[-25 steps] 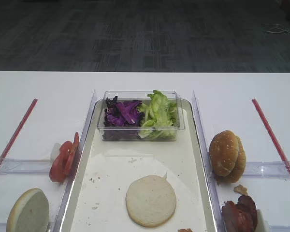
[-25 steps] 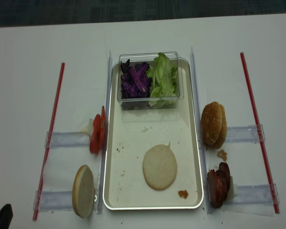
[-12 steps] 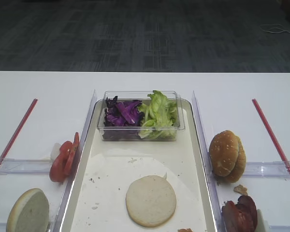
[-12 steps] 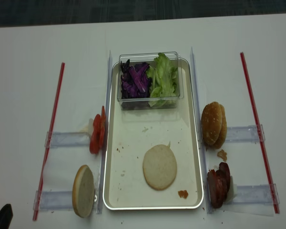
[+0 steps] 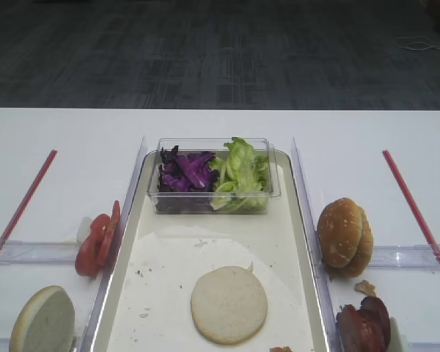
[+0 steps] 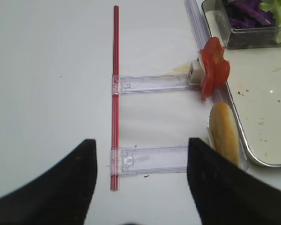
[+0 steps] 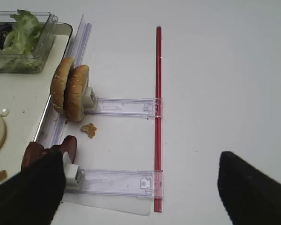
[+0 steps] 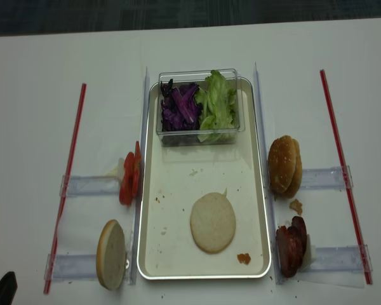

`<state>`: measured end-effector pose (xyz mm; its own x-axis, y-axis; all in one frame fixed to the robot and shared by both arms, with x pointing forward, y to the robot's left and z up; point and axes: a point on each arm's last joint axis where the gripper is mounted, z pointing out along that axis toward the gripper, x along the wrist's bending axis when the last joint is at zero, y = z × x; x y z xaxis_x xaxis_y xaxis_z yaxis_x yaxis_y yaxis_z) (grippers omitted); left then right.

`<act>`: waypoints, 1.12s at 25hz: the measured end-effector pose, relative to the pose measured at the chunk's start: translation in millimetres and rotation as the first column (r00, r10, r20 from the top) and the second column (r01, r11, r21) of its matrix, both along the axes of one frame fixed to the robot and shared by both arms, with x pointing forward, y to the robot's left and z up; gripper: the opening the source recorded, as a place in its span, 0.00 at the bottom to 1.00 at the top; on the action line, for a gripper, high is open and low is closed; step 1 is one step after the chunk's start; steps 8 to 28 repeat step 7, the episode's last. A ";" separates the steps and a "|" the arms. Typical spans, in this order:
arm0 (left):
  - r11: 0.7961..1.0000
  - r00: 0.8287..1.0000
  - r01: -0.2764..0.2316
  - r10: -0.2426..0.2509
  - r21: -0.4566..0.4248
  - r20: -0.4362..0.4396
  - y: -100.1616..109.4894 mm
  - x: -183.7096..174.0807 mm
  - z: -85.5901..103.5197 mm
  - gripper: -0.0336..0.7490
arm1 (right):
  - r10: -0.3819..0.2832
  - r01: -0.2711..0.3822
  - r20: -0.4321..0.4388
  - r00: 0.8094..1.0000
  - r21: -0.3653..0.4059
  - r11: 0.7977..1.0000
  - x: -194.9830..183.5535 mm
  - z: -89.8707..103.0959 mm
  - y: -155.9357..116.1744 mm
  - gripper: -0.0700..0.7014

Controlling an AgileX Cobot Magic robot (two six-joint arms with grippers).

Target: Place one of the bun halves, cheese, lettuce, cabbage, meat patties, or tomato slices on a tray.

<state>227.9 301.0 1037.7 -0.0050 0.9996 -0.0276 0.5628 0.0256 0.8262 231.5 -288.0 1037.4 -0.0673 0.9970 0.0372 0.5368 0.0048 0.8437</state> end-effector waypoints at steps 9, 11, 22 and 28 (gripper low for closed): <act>1.000 1.000 0.000 0.000 0.000 0.000 0.0 0.0 0.0 0.55 | 0.000 0.000 0.000 1.000 0.000 1.000 0.0 0.0 0.0 0.98; 1.000 1.000 0.000 0.000 0.000 0.000 0.0 0.0 0.0 0.55 | 0.000 0.000 0.000 1.000 0.000 1.000 0.0 0.0 0.0 0.98; 1.000 1.000 0.000 0.000 0.000 0.000 0.0 0.0 0.0 0.55 | 0.000 0.000 0.000 1.000 0.000 1.000 0.0 0.0 0.0 0.98; 1.000 1.000 0.000 0.000 0.000 0.000 0.0 0.0 0.0 0.55 | 0.000 0.000 0.000 1.000 0.000 1.000 0.0 0.0 0.0 0.98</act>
